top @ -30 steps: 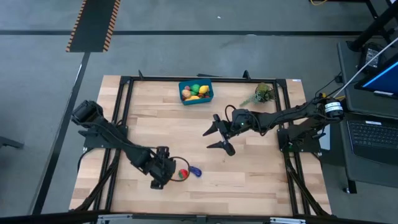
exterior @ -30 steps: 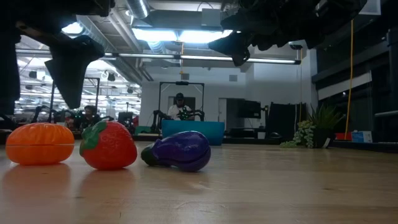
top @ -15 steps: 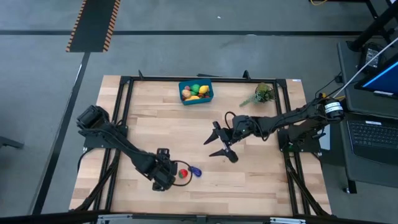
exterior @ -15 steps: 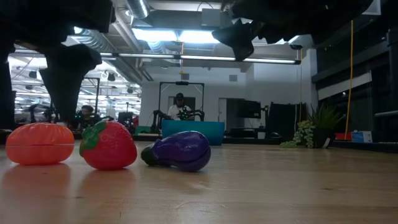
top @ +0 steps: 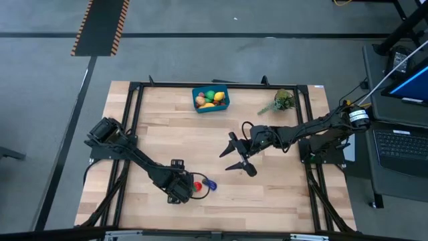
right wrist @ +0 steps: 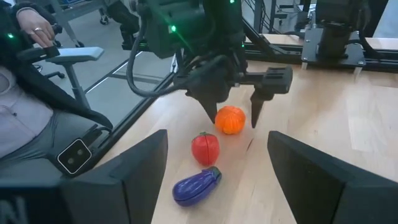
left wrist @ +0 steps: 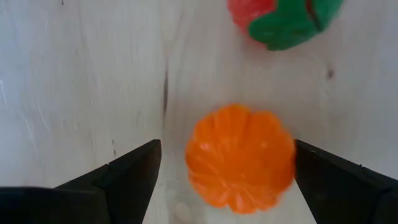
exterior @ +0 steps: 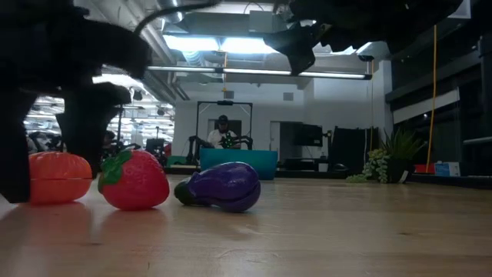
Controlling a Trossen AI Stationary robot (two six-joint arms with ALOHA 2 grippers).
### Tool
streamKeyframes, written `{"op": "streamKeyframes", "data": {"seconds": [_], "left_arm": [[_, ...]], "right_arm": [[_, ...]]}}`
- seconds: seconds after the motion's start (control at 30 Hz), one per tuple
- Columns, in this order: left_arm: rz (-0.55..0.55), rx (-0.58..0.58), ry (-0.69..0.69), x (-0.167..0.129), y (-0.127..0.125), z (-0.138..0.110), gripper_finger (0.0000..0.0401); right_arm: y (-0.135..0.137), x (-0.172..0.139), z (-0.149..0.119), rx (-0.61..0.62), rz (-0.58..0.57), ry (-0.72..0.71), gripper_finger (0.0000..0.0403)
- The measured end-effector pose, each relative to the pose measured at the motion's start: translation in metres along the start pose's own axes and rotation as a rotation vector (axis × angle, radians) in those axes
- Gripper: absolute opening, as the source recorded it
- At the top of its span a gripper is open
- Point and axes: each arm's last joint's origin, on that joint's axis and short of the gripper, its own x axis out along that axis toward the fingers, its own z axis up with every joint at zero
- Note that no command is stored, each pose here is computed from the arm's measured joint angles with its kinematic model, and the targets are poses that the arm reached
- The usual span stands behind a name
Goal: Pick and placing Produce into tupperware
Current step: Put the tangerine into the blue bin
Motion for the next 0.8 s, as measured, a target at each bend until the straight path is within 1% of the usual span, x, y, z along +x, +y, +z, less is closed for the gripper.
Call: {"op": "streamKeyframes", "data": {"seconds": [0.3, 0.43, 0.63, 0.8], "left_arm": [[-0.004, -0.019, 0.023, 0.0077, 0.0036, 0.0039, 0.0336], [-0.011, -0.024, 0.022, 0.008, 0.0032, 0.0042, 0.0307], [-0.021, -0.018, 0.016, 0.0085, 0.0023, 0.0049, 0.0231], [-0.019, 0.005, 0.013, 0.0085, 0.0023, 0.0051, 0.0231]], "right_arm": [[0.0, 0.0, -0.0006, 0.002, 0.0, 0.006, 0.0278], [0.0, 0.0, -0.0007, 0.0, 0.0, 0.007, 0.0278], [0.0, 0.0, -0.0008, -0.001, 0.0, 0.008, 0.0278], [0.0, 0.0, -0.0008, -0.001, 0.0, 0.008, 0.0278]]}}
